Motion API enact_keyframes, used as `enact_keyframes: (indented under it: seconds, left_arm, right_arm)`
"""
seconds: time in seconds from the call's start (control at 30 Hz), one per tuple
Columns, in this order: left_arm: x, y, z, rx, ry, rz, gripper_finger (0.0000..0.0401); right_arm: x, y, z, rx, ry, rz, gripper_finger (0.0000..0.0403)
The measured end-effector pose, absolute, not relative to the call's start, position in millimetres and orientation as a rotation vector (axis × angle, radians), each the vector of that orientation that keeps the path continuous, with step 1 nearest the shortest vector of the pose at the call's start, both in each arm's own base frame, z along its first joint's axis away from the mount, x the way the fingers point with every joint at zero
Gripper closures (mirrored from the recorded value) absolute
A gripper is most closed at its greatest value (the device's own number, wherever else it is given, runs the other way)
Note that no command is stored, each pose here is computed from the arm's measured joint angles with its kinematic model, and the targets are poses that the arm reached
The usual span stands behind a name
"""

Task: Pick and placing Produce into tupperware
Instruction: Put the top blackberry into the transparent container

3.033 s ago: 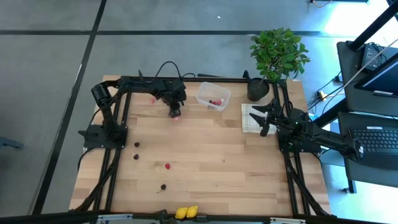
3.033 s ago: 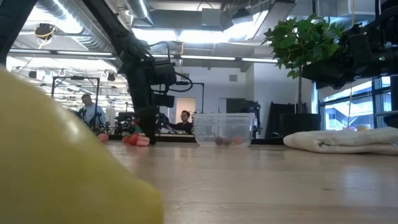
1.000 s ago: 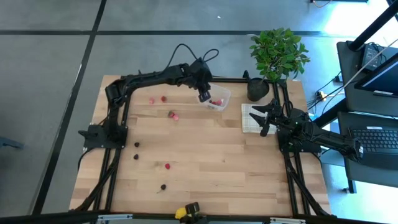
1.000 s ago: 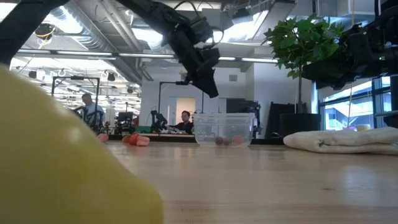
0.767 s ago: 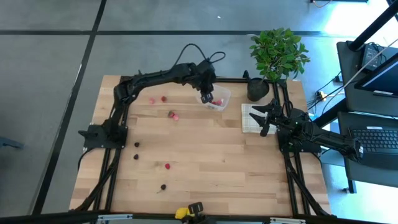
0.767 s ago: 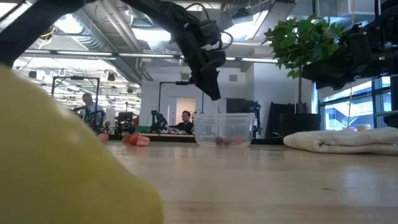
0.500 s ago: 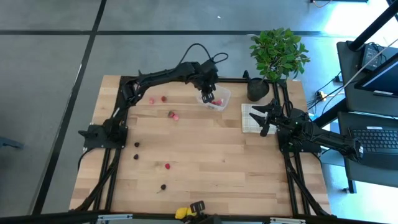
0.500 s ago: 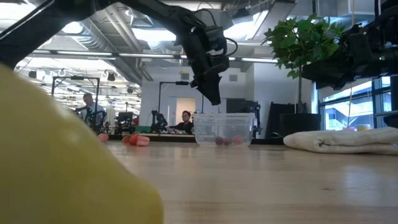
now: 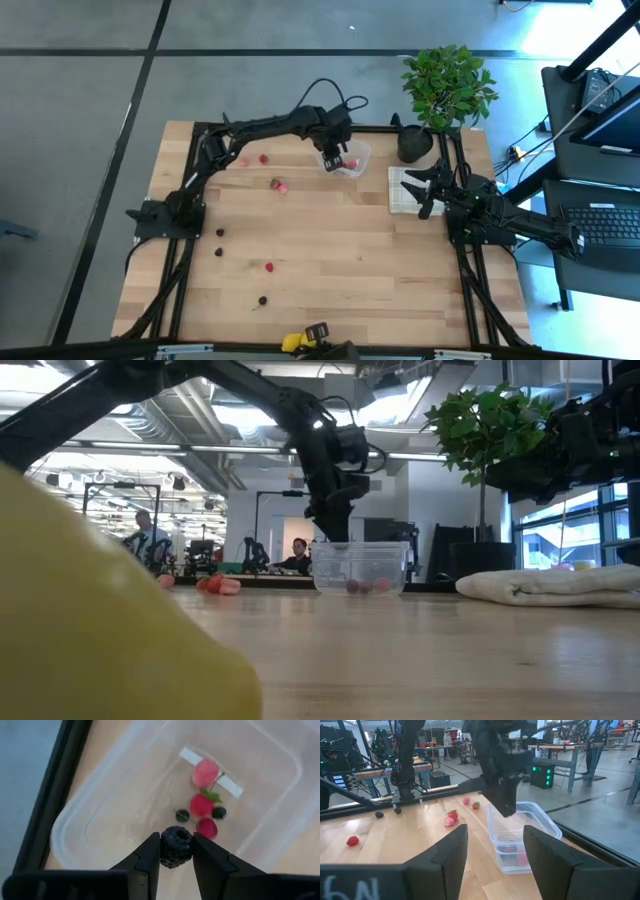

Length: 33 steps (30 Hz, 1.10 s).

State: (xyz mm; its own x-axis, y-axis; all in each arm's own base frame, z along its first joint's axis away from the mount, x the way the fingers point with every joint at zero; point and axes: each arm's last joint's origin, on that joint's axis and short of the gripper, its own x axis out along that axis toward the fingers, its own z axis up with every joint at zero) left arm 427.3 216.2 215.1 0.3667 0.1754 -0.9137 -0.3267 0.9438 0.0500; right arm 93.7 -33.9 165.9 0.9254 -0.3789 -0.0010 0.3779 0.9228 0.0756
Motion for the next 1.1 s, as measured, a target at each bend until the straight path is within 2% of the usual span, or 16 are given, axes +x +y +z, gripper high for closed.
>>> enact_keyframes:
  seconds: [0.3,0.57,0.83,1.1]
  left_arm:
    - [431.1,217.7,198.2,-0.154,1.183,0.317,0.0300]
    - [432.4,218.2,192.8,-0.165,1.190,0.314,0.0312]
    - [432.3,218.5,193.0,-0.169,1.187,0.316,0.0294]
    - [432.3,217.9,192.9,-0.173,1.190,0.316,0.0309]
  right_arm:
    - [93.7,-33.9,165.9,0.074,-0.013,-0.388,0.0208]
    - [93.7,-33.9,165.9,0.074,-0.014,-0.388,0.0208]
    - [93.7,-33.9,165.9,0.074,-0.014,-0.388,0.0208]
    - [93.7,-33.9,165.9,0.075,-0.013,-0.388,0.0208]
